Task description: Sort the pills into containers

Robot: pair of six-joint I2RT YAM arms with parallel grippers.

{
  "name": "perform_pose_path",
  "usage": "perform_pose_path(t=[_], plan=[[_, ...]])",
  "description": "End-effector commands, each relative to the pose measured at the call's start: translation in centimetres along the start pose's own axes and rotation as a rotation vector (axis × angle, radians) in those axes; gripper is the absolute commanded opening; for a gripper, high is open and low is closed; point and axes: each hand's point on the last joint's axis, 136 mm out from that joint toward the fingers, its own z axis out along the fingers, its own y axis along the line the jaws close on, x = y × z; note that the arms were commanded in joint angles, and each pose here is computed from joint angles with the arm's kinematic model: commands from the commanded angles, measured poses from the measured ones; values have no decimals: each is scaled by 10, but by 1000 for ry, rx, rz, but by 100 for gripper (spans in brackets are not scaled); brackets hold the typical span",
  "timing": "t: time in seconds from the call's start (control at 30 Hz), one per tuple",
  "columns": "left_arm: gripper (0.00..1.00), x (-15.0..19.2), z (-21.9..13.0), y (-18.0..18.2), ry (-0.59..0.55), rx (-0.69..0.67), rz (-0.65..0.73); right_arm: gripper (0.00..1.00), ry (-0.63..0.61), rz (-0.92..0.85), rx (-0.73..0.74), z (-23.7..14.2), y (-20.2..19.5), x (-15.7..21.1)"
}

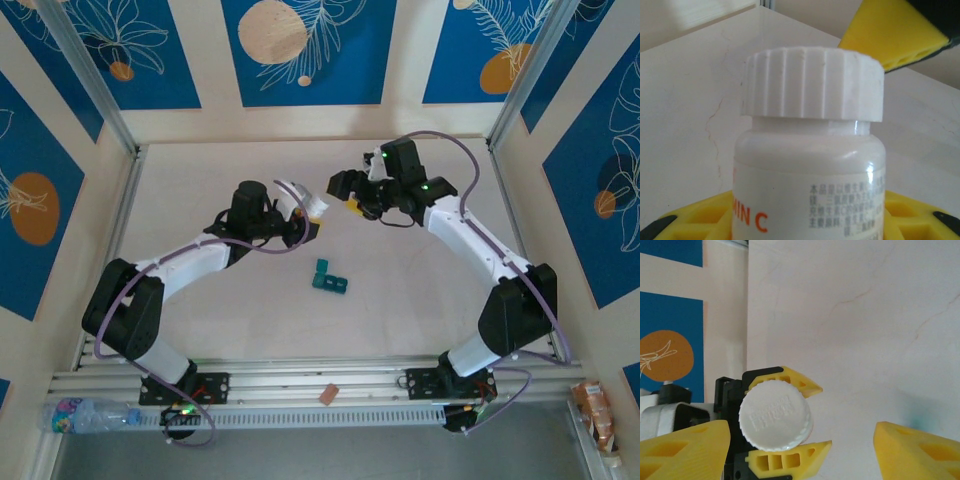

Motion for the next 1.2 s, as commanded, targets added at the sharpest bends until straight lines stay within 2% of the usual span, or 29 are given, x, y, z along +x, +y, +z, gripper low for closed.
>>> perform_pose_path(t=[0.0,0.17,0.4,0.83,0.97,1.1,1.17], plan=[[0,-22,-3,-9,-36,9,65,75,7,7,-4,4,13,0],[0,-22,-2,-12,-34,17,71,73,24,-4,-8,12,19,2],[0,-25,-3,-15,-34,18,76,65,52,-14,-13,20,23,7],[0,-35,-3,-18,-61,32,69,35,90,-51,-29,25,20,14],[0,-43,-7,-28,-91,96,48,35,60,-188,-110,17,27,4],[0,-63,-18,-47,-175,254,-21,37,24,-451,-313,-1,46,7],[0,-73,-22,-54,-211,323,-60,37,9,-499,-351,-9,48,7]])
